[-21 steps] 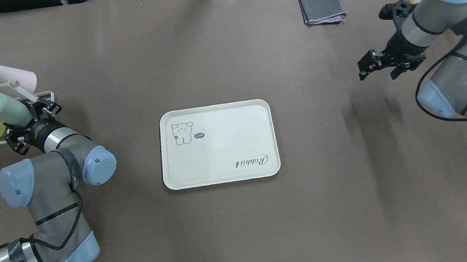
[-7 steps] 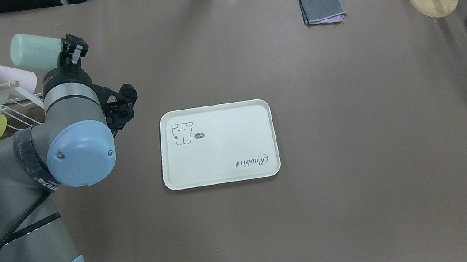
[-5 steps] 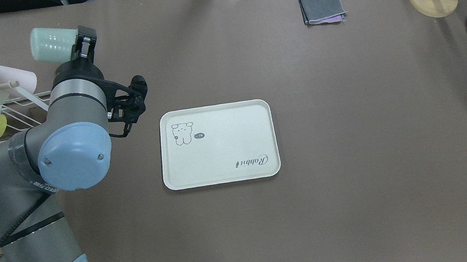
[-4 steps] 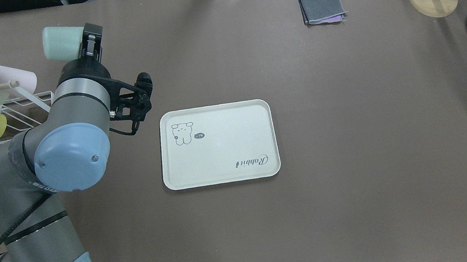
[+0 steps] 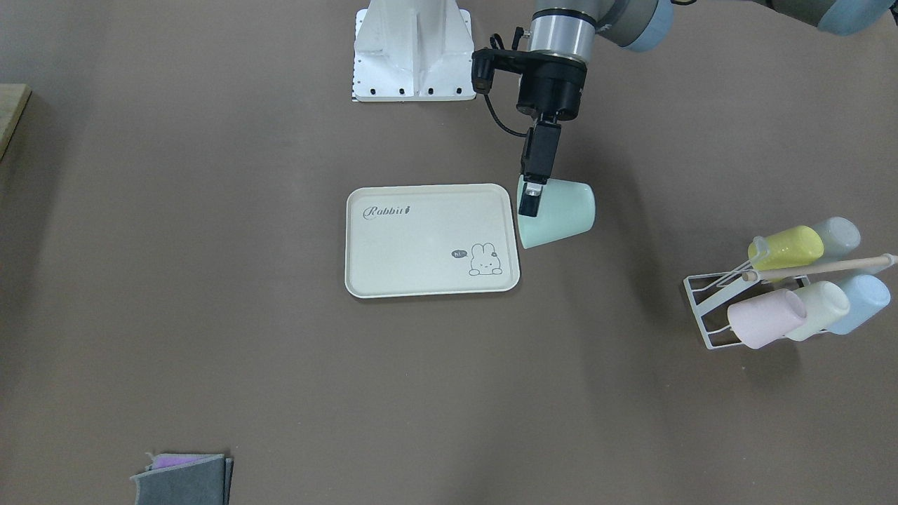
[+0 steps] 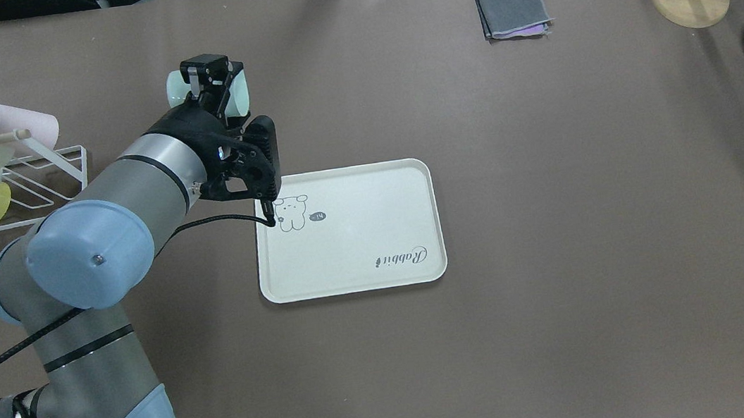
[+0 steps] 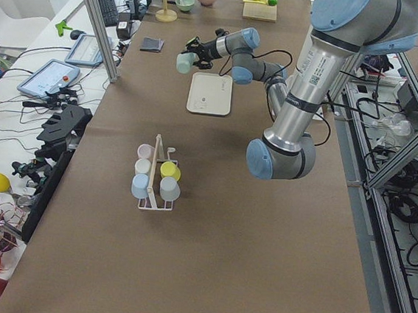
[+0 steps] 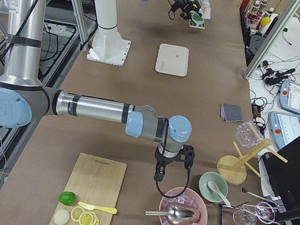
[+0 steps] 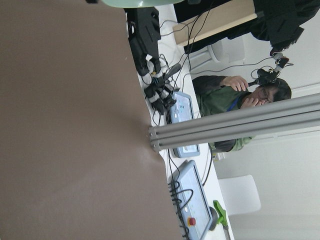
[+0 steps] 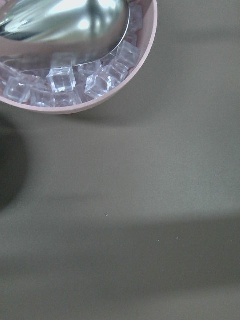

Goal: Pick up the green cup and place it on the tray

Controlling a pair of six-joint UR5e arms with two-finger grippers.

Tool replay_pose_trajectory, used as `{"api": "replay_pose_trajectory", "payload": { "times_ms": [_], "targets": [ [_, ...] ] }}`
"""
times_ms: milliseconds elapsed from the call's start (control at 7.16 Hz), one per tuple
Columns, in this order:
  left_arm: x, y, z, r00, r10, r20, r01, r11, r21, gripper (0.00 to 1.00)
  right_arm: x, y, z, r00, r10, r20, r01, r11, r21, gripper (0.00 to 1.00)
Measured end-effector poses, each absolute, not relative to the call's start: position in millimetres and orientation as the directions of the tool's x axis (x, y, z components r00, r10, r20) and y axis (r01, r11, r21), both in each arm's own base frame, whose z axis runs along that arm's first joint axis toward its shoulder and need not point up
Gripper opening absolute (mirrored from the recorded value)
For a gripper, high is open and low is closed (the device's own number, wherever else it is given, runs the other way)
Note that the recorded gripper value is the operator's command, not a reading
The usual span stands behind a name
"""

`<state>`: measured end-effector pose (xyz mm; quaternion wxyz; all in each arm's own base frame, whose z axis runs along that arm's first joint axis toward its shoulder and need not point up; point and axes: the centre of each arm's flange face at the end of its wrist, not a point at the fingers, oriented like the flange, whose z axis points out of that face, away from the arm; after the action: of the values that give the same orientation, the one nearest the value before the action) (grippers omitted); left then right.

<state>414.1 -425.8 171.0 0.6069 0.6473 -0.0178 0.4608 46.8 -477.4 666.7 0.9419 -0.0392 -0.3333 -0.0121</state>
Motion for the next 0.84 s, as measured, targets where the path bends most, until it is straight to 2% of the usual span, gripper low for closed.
{"api": "replay_pose_trajectory", "payload": {
  "times_ms": [419,838],
  "targets": [
    [455.3,-414.0,187.1,0.62,0.714,0.325,-0.211,-0.248,0.946,0.45,47.2,-477.8,667.5,0.784,0.002,0.62,0.05,0.997,-0.066,1.0],
    [496.1,-406.7,206.8,0.527,0.849,0.035,0.134,-0.124,0.983,0.45,47.5,-477.2,666.9,0.785,0.001,0.62,0.05,0.997,-0.065,1.0]
  ]
}}
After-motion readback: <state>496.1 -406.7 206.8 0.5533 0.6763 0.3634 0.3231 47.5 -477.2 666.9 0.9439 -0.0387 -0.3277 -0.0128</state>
